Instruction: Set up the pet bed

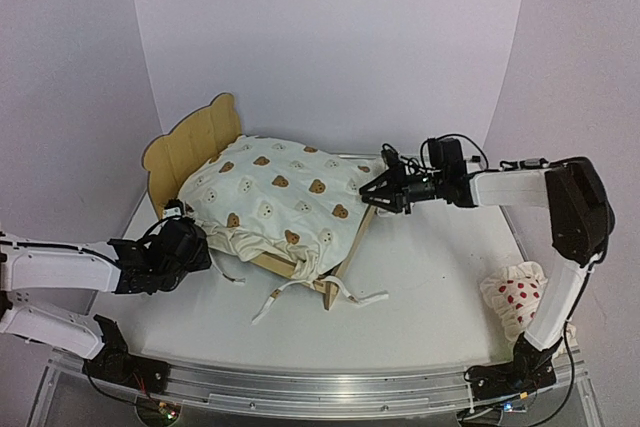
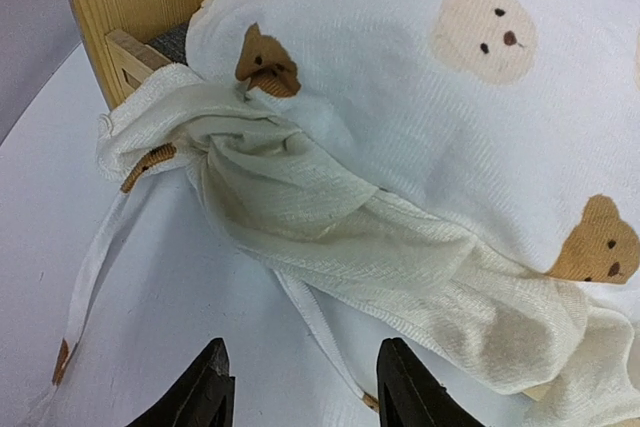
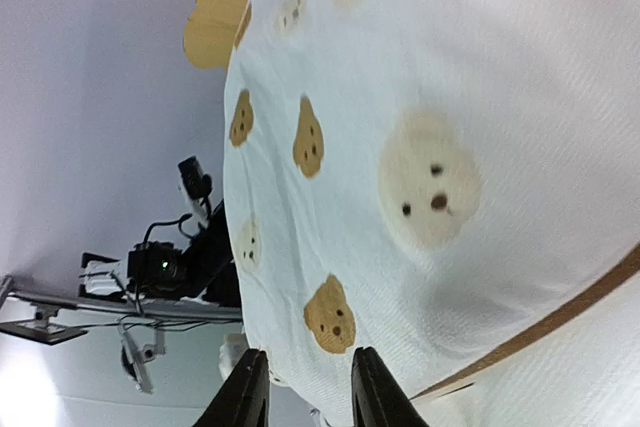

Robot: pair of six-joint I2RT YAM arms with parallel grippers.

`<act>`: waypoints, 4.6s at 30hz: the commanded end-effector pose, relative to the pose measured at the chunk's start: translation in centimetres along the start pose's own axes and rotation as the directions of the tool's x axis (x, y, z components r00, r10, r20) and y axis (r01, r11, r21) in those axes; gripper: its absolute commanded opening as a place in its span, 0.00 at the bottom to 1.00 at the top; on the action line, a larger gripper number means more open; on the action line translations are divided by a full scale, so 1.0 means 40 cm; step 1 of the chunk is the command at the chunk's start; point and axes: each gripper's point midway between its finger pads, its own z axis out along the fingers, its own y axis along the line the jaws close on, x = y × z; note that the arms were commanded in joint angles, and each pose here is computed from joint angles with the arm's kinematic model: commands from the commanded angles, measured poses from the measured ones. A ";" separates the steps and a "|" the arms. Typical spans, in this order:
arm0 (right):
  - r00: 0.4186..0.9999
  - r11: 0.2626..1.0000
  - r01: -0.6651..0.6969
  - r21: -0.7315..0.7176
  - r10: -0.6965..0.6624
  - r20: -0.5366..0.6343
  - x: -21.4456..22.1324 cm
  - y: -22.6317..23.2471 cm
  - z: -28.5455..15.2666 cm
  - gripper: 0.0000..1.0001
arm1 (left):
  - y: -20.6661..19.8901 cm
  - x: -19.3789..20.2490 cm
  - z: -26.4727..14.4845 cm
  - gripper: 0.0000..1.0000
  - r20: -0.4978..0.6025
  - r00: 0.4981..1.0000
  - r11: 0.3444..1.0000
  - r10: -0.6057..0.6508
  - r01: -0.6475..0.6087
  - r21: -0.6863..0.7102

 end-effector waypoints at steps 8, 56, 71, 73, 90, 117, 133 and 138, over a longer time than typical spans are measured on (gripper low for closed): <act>0.946 0.896 -0.121 0.428 -0.026 0.322 -0.343 -0.130 -0.211 0.66 | -0.010 -0.013 0.001 0.60 0.009 1.000 1.000 -0.027 0.026 0.011; 0.957 0.941 0.209 0.267 -0.140 -0.254 0.451 0.000 0.195 0.54 | -0.249 0.013 0.163 0.61 -0.134 0.969 0.786 0.210 -0.086 0.612; 0.887 0.870 0.391 0.300 -0.270 -0.375 0.616 0.043 0.250 0.54 | -0.438 0.063 0.201 0.57 -0.114 0.869 0.573 0.481 -0.213 0.792; 0.878 0.864 0.408 0.296 -0.281 -0.388 0.636 0.046 0.258 0.54 | -0.468 0.082 0.200 0.58 -0.101 0.845 0.545 0.524 -0.242 0.803; 0.721 0.138 0.629 0.765 -0.471 -0.508 0.421 0.006 -0.216 0.87 | -0.289 -0.128 0.388 0.72 -0.160 0.851 0.845 0.500 -0.438 0.308; 0.730 0.182 0.526 0.831 -0.598 -0.331 -0.314 0.136 -0.417 0.98 | -0.134 0.009 -0.141 0.39 -0.491 0.834 0.963 0.252 -0.264 0.047; 0.812 0.376 0.506 0.776 -0.511 -0.282 -0.438 -0.098 -0.427 0.95 | -0.215 0.262 -0.264 0.16 -0.604 0.675 0.906 0.424 -0.306 0.294; 0.816 0.442 0.521 0.730 -0.508 -0.276 -0.417 -0.107 -0.417 0.78 | -0.234 0.269 -0.232 0.20 -0.560 0.701 0.896 0.442 -0.312 0.317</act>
